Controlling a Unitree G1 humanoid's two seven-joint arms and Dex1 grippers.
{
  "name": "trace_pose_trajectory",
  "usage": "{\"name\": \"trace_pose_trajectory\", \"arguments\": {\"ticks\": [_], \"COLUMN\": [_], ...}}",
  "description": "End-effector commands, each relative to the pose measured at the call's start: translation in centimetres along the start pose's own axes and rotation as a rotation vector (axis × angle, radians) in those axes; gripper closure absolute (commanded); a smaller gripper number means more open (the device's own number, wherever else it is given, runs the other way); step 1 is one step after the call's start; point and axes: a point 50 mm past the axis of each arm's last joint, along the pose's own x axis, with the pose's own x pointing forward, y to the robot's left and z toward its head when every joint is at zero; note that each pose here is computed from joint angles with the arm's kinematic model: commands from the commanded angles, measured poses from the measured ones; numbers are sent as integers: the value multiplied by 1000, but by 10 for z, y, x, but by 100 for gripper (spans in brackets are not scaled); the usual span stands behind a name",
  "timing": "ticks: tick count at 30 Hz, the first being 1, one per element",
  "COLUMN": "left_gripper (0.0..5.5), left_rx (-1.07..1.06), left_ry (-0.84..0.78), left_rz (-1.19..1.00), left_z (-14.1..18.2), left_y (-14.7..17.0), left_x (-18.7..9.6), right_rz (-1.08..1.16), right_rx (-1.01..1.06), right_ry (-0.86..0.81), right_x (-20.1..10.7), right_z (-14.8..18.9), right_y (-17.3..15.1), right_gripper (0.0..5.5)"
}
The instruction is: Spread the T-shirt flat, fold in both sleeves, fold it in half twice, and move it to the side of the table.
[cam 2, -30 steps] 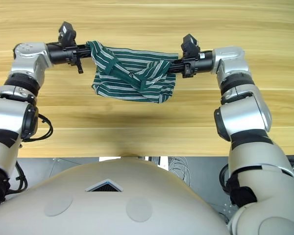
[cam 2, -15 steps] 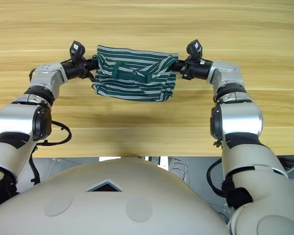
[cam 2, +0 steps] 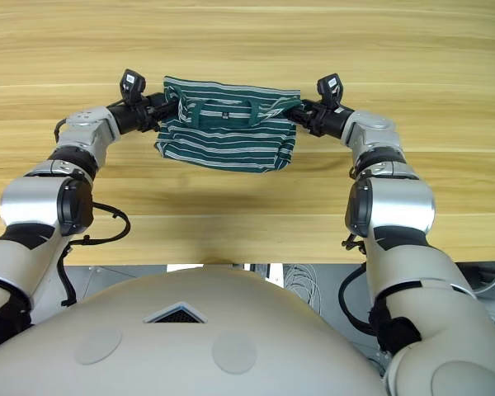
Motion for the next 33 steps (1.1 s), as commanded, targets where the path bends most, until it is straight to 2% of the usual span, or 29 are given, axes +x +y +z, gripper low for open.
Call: {"name": "trace_pose_trajectory", "arguments": {"ticks": [1, 11, 17, 22, 27, 30, 33], "left_gripper": [270, 114, 19, 13, 13, 13, 13], "left_rx": [-26, -277, -334, -372, -373, -328, -154], "left_ry": [-10, -164, -185, -246, -212, -246, -366], "left_rz": [38, 268, 351, 400, 492, 502, 421], "left_z": [-1, 14, 17, 26, 19, 21, 37], "left_y": [3, 14, 13, 19, 28, 33, 31], "left_x": [-1, 2, 8, 4, -5, -12, -17], "right_rz": [-82, -311, -407, -407, -438, -444, -365], "right_rx": [18, 128, 97, 3, -28, -113, -237], "right_ry": [-27, -151, -145, -139, -201, -256, -368], "right_x": [0, 8, 17, 21, 13, 10, 16], "right_z": [3, 18, 22, 27, 36, 48, 63], "right_y": [-4, -9, -6, -2, -8, -8, 5], "right_gripper": [244, 235, 235, 235, 235, 235, 235]}}
